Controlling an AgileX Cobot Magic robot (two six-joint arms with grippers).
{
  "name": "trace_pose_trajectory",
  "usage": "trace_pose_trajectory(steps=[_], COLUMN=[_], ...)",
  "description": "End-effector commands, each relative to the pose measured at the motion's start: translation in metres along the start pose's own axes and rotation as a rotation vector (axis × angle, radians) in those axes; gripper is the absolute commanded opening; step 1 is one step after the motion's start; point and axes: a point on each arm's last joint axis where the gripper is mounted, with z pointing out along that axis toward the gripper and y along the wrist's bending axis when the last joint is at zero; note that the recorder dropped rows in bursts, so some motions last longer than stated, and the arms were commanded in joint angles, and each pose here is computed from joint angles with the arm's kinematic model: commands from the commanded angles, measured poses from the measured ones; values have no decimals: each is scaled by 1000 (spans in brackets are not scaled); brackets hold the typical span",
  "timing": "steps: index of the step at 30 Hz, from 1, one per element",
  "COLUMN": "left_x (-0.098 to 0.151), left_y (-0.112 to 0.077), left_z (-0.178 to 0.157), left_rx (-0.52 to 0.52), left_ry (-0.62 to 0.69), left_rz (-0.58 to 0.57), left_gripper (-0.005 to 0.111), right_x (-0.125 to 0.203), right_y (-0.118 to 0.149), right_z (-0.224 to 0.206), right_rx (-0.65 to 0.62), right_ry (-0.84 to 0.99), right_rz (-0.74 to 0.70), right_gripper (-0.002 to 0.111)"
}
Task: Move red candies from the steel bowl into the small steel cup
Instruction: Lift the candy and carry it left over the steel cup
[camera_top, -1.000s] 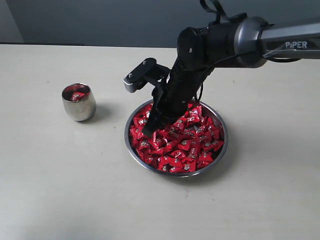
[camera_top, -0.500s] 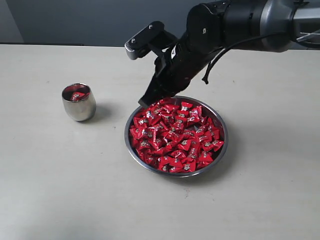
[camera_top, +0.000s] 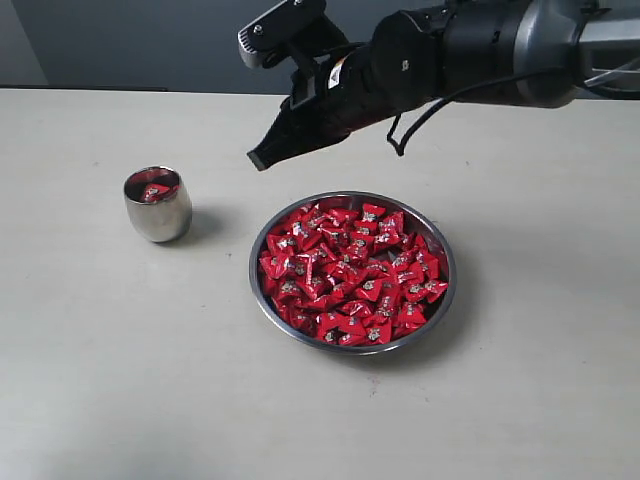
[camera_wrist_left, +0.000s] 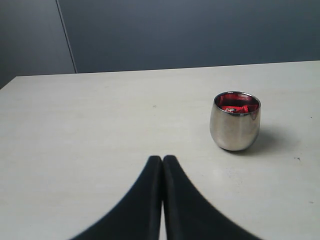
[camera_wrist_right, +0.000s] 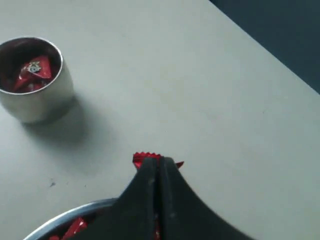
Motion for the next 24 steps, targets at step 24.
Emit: trace_pose_trajectory(steps=[24], left_x=[1], left_y=[0], left_z=[0], left_rx=[0], left_ry=[-2], left_rz=[-5], left_gripper=[0], right_x=[-32], right_y=[45], right_z=[71], right_rx=[-4], right_ry=[-194], right_rz=[-229], right_gripper=[-1])
